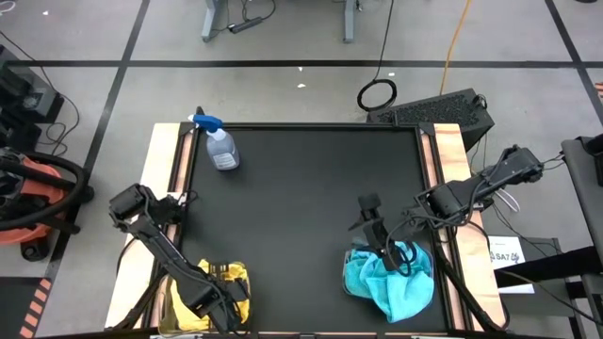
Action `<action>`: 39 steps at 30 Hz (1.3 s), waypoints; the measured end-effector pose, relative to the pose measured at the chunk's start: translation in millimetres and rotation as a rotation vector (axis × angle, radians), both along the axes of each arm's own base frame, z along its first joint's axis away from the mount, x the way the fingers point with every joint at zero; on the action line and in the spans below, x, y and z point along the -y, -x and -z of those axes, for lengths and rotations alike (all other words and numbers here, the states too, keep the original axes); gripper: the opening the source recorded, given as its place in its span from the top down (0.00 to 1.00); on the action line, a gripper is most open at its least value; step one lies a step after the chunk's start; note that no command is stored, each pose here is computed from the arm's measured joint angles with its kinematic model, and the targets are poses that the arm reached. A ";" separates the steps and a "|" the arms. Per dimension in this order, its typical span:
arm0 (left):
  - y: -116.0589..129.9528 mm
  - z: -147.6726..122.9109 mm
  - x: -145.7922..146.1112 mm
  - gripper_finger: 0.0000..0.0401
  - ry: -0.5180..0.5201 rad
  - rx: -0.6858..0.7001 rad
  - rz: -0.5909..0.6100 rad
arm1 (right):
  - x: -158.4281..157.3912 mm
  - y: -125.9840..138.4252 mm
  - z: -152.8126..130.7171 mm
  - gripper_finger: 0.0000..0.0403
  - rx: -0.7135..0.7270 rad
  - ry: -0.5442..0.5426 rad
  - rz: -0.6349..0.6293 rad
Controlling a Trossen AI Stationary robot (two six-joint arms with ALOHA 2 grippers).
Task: Sort microfiber towel by color & place in baskets
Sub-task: Put the yellow towel into the left transparent bin, then return to Home Position
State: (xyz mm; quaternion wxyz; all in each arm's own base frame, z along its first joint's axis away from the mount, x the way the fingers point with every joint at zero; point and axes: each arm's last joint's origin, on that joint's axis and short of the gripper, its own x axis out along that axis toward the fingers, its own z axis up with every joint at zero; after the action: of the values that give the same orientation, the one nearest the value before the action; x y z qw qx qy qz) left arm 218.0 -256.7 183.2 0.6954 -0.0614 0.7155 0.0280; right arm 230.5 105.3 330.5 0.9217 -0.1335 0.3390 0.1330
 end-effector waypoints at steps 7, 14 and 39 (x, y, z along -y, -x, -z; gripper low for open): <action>-1.7 -12.3 2.1 0.67 -0.001 -0.005 0.001 | -4.9 2.4 0.4 0.39 -0.002 0.000 -0.019; 2.4 -60.2 -1.6 0.56 0.042 0.000 -0.004 | -5.5 2.6 0.3 0.39 -0.001 -0.001 -0.022; 47.4 -126.9 -24.1 0.56 0.034 -0.187 -0.147 | -4.6 4.7 2.9 0.39 -0.035 0.004 -0.011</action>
State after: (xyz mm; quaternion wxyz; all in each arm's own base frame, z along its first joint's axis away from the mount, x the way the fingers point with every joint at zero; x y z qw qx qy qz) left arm 170.6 -232.6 310.1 0.6204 -0.1225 0.7713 0.0723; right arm 225.8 109.9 327.6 0.9146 -0.1348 0.3546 0.1399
